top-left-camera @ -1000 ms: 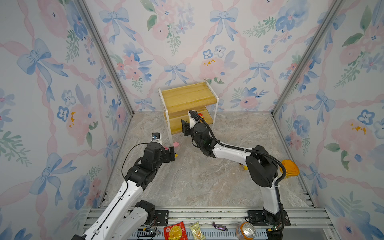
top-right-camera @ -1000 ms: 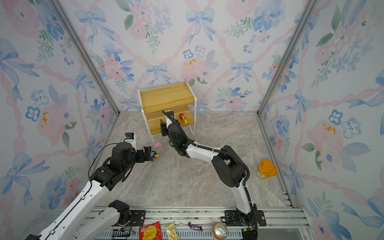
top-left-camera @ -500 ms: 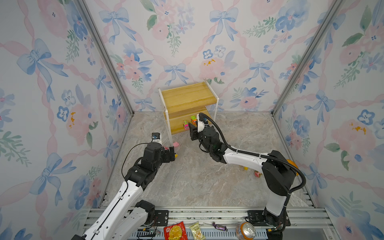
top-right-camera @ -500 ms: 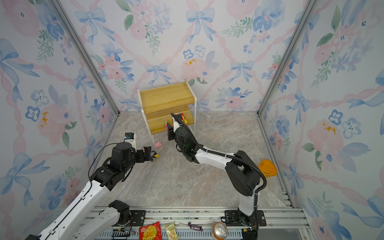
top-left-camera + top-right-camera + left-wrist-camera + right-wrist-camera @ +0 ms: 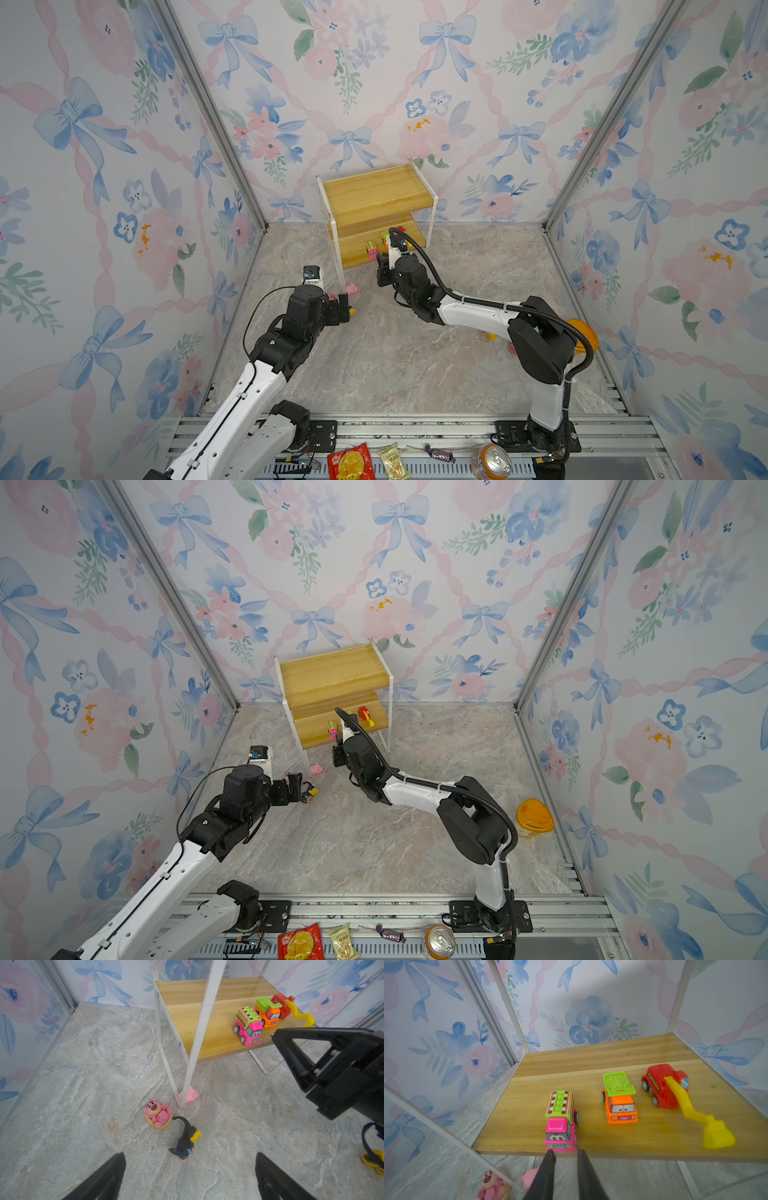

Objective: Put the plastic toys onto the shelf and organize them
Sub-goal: 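Withdraw the right gripper from the shelf toward the doll and duck toys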

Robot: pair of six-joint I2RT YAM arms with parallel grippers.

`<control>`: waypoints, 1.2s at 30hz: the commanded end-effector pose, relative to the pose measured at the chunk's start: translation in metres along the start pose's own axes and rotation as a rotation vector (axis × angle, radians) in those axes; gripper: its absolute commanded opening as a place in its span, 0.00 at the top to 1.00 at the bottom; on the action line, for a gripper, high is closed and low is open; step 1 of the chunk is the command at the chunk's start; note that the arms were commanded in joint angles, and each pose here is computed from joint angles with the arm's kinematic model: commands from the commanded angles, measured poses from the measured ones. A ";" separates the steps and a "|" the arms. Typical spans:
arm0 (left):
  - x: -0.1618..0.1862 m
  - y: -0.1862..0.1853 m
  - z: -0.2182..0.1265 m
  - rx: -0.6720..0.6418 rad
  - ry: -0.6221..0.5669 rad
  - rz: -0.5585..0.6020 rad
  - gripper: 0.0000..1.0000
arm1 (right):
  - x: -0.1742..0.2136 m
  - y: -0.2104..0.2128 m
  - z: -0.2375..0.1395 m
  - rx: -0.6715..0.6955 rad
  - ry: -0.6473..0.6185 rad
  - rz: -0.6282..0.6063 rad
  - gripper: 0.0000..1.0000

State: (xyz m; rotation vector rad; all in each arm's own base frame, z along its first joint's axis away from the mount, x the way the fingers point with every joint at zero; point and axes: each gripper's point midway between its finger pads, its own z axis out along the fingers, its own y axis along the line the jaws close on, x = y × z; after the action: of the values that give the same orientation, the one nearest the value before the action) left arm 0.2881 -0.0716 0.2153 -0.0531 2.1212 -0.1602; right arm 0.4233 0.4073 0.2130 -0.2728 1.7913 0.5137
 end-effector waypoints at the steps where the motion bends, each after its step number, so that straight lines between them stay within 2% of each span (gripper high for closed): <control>1: 0.001 0.000 0.001 0.007 -0.006 0.013 0.02 | -0.003 0.008 0.008 -0.015 -0.002 0.015 0.78; 13: 0.001 0.000 0.001 0.006 -0.005 0.012 0.02 | 0.005 0.004 0.029 -0.004 0.000 0.024 0.78; 22: 0.001 0.000 0.002 0.004 -0.003 0.014 0.02 | -0.003 -0.001 0.040 -0.002 -0.020 0.022 0.78; 28: 0.001 0.001 0.002 -0.001 -0.003 0.014 0.02 | -0.016 0.003 0.025 -0.020 -0.047 0.024 0.77; 36: 0.002 0.001 0.004 -0.002 0.004 0.015 0.02 | -0.020 -0.006 -0.029 -0.011 -0.037 0.035 0.75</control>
State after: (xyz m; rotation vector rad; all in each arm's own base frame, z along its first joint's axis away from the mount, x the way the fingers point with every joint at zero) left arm 0.2884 -0.0717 0.2135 -0.0524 2.1266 -0.1580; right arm 0.4199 0.3976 0.2078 -0.2774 1.8092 0.5199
